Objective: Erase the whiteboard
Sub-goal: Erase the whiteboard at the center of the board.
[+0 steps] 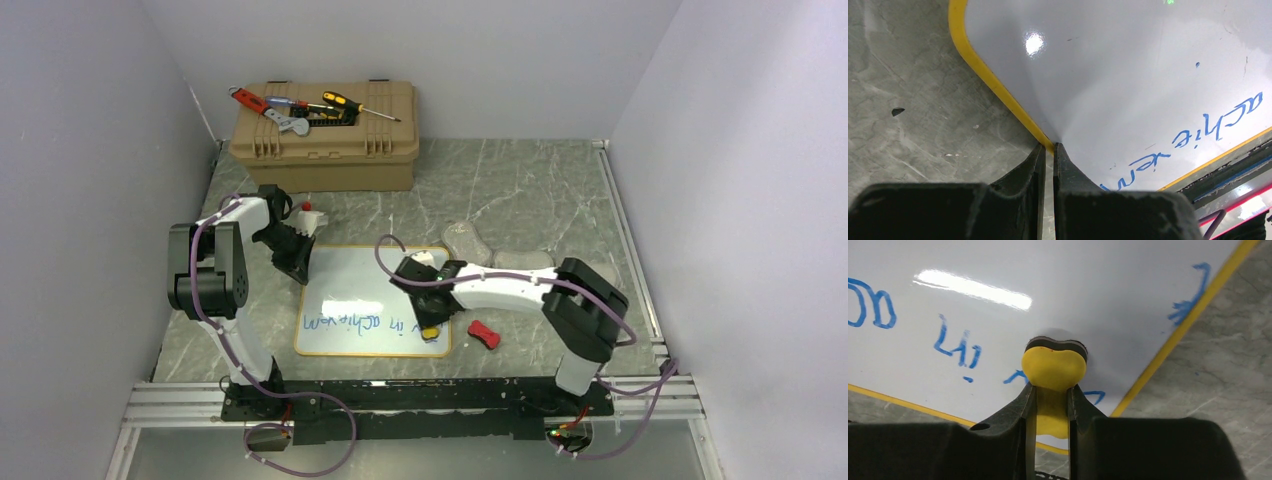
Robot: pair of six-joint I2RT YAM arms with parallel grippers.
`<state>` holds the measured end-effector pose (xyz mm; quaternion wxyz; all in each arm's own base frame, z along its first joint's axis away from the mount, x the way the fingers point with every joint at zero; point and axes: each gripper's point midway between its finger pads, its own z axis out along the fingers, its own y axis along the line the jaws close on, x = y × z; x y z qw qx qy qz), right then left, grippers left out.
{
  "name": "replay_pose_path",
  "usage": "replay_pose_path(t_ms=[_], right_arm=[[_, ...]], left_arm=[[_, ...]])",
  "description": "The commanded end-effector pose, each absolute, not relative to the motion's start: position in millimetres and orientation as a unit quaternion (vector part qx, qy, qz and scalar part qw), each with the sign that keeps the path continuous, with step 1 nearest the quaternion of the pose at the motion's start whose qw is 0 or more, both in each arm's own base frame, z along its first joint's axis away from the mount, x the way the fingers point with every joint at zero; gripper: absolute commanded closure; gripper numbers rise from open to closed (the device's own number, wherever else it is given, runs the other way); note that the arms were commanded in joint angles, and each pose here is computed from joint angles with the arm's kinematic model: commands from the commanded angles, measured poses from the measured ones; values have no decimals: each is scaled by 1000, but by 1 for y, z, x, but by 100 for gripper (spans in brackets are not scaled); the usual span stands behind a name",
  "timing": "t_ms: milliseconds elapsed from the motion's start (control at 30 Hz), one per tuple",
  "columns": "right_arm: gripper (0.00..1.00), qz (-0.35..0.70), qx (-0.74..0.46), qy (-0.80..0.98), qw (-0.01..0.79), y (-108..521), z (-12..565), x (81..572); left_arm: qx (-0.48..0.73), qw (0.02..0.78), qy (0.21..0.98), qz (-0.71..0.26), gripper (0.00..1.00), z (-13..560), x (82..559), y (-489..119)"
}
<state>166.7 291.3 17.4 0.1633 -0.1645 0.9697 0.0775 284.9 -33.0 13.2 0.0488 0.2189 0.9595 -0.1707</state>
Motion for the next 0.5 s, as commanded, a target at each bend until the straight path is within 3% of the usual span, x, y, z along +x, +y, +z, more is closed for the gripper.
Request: replay_pose_path(t_ms=[0,133,267,367,467], right_arm=[[100,32,-219,972,81,309,-12,136],[100,82,-257,957,107,399,2,145],[100,94,-275,950,117,442,1,141],[100,85,-265,953,120,434,-2,140],[100,59,-233,964,117,383,-7,141]], left_arm=[[241,10,950,-198,100,-21,266,-46],[240,7,950,-198,100,-22,268,-45],[240,14,951,-196,100,-16,273,-46],[240,16,951,-192,100,-14,274,-45],[240,19,952,-190,100,-12,276,-44]])
